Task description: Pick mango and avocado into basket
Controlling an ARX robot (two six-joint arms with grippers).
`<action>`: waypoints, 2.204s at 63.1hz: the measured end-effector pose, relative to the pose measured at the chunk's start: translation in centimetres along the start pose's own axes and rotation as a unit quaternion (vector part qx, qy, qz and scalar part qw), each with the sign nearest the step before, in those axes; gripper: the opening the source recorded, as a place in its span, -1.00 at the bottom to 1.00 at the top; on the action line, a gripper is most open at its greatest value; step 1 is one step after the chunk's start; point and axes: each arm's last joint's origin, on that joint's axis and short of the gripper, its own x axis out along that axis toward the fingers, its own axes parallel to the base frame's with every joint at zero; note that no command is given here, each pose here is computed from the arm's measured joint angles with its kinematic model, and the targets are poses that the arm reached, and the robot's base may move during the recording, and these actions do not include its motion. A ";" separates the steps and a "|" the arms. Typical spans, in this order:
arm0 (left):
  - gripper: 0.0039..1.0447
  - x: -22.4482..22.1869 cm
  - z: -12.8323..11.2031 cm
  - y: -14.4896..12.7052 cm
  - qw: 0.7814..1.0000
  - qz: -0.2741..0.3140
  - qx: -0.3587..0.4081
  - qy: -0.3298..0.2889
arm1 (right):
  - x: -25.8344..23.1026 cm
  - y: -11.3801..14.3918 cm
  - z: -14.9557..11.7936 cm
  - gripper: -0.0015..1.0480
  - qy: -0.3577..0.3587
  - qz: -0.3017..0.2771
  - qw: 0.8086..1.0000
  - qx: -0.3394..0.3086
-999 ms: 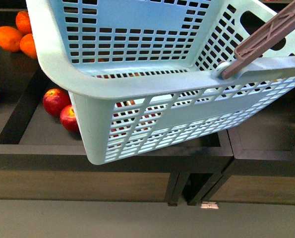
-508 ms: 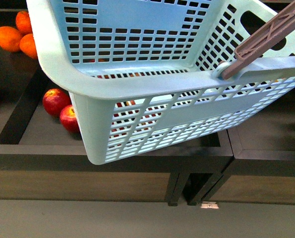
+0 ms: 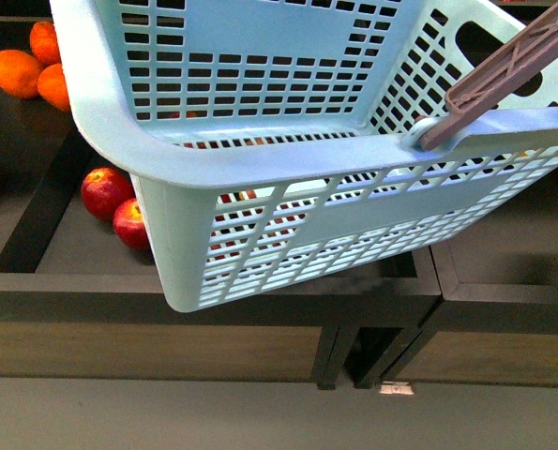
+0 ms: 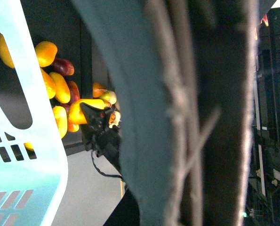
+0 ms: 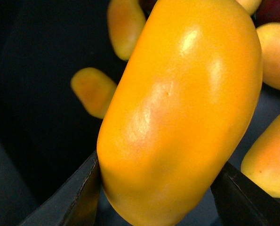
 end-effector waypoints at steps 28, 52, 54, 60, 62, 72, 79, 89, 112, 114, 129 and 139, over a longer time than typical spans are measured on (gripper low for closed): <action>-0.91 0.0 0.0 0.0 1.000 0.000 0.000 0.000 | -12.5 9.1 -0.2 0.09 -0.059 0.174 0.978 -0.094; -0.91 0.0 0.0 0.0 1.000 0.000 0.000 0.000 | -12.4 18.9 -5.4 0.09 -0.003 0.274 0.950 -0.151; -0.91 0.0 0.0 0.0 1.000 0.000 0.000 0.000 | -12.5 19.0 -5.6 0.09 0.000 0.276 0.949 -0.151; -0.91 0.0 0.0 0.0 1.000 0.000 0.000 0.000 | -12.7 19.4 -6.4 0.09 0.012 0.284 0.947 -0.151; -0.91 0.0 0.0 0.0 1.000 0.000 0.000 0.000 | -12.8 19.4 -6.6 0.09 0.016 0.285 0.947 -0.149; -0.91 0.0 -0.1 0.1 1.000 0.002 -0.001 0.004 | -13.0 19.2 -7.0 0.09 0.025 0.284 0.948 -0.139; -0.91 0.0 -0.1 0.2 1.000 0.003 -0.002 0.007 | -13.1 18.9 -7.2 0.09 0.029 0.282 0.950 -0.135; -0.91 0.0 -0.2 0.2 1.000 0.003 -0.003 0.010 | -13.2 18.7 -7.3 0.09 0.033 0.280 0.951 -0.131; -0.91 0.0 -0.3 0.3 1.000 0.003 -0.003 0.014 | -13.3 18.8 -7.8 0.09 0.043 0.281 0.951 -0.118; -0.91 0.0 -0.3 0.3 1.000 0.003 -0.003 0.014 | -13.3 18.8 -7.8 0.09 0.044 0.281 0.952 -0.118; -0.91 -0.1 -0.4 0.6 1.000 0.006 -0.005 0.016 | -13.3 18.8 -8.2 0.31 0.054 0.279 0.952 -0.116; -0.91 -0.1 -0.4 0.6 1.000 0.007 -0.006 0.017 | -13.3 18.7 -8.2 0.70 0.055 0.280 0.951 -0.115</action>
